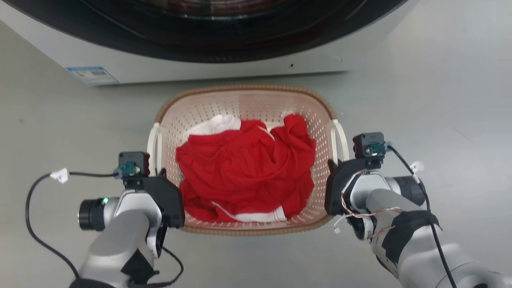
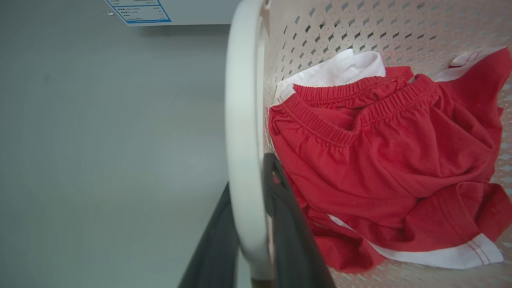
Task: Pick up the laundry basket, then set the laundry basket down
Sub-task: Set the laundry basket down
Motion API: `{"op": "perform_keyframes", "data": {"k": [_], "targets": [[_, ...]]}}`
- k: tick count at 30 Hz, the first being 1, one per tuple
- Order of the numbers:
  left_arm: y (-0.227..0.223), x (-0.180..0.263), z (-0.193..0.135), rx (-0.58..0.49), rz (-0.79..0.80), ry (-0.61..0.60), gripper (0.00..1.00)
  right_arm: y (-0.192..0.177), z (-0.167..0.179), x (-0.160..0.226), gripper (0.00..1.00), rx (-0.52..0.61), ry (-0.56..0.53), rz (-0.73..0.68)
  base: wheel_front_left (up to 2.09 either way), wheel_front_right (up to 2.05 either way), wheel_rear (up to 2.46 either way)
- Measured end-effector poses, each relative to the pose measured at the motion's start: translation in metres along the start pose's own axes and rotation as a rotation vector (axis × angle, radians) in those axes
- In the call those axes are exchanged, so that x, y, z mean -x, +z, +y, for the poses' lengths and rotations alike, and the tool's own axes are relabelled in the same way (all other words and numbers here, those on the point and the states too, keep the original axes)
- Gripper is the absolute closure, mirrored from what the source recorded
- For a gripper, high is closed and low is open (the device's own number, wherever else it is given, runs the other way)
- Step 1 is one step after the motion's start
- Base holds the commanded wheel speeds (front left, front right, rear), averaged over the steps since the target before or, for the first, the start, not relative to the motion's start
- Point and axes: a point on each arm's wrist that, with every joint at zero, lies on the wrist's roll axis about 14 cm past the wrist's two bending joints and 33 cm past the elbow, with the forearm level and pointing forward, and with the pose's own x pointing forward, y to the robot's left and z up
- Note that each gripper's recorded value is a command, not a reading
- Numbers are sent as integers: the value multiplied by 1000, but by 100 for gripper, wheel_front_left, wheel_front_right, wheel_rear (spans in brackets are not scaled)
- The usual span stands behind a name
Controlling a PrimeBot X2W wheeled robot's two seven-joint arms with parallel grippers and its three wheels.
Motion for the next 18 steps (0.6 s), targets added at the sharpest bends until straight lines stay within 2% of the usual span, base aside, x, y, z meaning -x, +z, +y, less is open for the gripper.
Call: {"op": "perform_keyframes", "data": {"k": [18], "targets": [[-4,-63,6,-7,27,2,100,-1,-23,-68,100,37,-31,26,0,0,0]]}}
